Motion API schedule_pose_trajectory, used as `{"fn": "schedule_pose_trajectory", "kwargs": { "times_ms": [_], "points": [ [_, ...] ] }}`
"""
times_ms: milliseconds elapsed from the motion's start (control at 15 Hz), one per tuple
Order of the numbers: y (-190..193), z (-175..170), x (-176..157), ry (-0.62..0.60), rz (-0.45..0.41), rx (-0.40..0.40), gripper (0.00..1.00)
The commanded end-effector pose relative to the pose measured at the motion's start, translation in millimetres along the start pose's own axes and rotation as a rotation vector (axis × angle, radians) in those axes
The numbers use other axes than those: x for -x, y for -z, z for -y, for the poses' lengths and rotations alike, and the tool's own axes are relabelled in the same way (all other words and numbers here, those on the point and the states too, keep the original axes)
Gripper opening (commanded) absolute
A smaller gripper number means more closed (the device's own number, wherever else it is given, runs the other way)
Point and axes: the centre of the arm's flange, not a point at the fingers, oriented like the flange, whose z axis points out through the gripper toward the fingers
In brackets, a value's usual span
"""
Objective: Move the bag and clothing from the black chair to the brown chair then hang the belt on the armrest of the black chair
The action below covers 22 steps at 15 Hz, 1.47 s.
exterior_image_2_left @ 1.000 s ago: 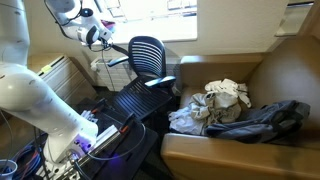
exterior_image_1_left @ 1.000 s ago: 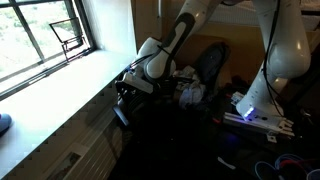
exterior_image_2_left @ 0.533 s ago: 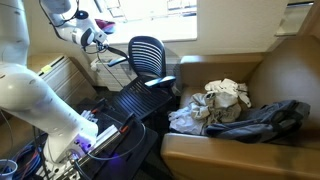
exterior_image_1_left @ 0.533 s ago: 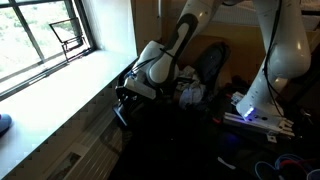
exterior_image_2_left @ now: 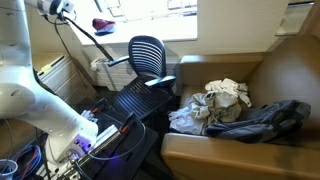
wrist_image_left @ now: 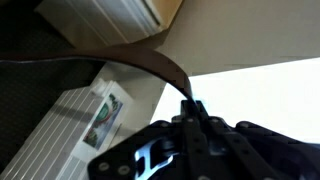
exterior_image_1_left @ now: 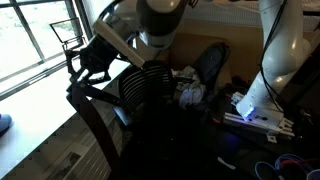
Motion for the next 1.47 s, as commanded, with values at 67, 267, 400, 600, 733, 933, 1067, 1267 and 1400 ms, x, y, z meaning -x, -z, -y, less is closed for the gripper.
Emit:
{"fn": "schedule_pose_trajectory", "kwargs": {
  "times_ms": [67,267,400,600,733,933,1067,1267,1400],
  "points": [
    [63,110,58,-0.025,0.219,-0.107,0.01],
    [67,119,75,0.025,0.216,-0.111,0.04],
    [79,135,81,0.030,0.237,-0.126,0.04],
    [108,119,81,-0.004,0.160,-0.033,0.01],
    [150,118,103,-0.010,0.091,0.001,0.01],
    [172,128,145,-0.024,-0.012,0.059,0.01],
    [176,132,186,-0.042,-0.086,0.107,0.01],
    [128,143,183,-0.035,-0.087,0.108,0.01],
    [121,142,199,-0.032,-0.102,0.115,0.04]
  ]
}}
